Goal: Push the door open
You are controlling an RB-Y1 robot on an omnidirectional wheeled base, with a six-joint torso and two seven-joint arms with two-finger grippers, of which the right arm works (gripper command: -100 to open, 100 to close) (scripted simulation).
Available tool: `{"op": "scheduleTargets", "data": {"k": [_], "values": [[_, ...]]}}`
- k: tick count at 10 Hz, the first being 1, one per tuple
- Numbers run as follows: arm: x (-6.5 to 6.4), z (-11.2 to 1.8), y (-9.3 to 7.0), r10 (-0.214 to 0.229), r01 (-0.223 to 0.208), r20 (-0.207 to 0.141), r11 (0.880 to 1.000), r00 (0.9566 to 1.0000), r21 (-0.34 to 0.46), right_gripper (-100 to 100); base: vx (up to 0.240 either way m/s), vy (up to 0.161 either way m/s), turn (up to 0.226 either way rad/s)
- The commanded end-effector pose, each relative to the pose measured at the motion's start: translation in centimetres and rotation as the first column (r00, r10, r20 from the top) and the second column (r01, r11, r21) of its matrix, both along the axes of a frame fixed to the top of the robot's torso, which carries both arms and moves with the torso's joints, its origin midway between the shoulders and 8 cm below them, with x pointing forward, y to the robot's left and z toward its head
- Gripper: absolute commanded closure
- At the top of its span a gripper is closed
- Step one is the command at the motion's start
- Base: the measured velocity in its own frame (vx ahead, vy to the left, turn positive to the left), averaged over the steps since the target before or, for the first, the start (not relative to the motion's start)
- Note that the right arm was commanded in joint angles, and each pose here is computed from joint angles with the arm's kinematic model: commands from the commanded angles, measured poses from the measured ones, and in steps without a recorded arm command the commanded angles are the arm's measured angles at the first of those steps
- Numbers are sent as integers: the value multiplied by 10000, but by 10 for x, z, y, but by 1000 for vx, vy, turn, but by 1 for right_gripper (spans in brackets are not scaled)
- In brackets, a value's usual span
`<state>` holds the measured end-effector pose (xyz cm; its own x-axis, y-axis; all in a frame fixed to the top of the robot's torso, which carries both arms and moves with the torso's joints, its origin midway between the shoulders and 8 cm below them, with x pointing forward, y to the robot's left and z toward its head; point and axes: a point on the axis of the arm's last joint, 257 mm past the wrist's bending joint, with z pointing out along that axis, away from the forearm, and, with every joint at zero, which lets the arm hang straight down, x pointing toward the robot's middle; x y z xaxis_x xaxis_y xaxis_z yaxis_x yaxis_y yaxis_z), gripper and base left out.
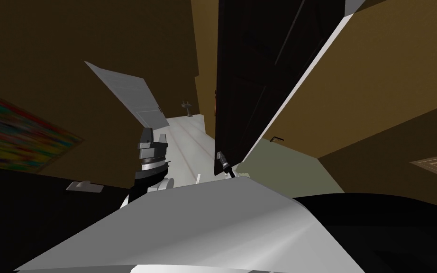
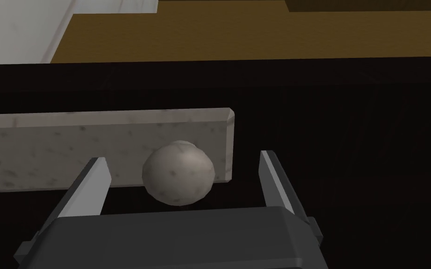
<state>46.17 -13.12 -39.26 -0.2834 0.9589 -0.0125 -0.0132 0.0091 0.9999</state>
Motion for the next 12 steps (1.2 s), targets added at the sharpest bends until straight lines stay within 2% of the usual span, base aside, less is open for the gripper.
{"op": "scheduleTargets", "data": {"k": [1,2,7,12], "values": [[0,0,0,0,0,0,10000,10000,0,-100,73,35,-14],[0,0,0,0,0,0,10000,10000,0,100,-15,-5,11],[0,0,0,0,0,0,10000,10000,0,100,-12,-6,2],[5,-2,-27,-535,534,-29,9985,9986,-145,100,153,69,-26]]}}
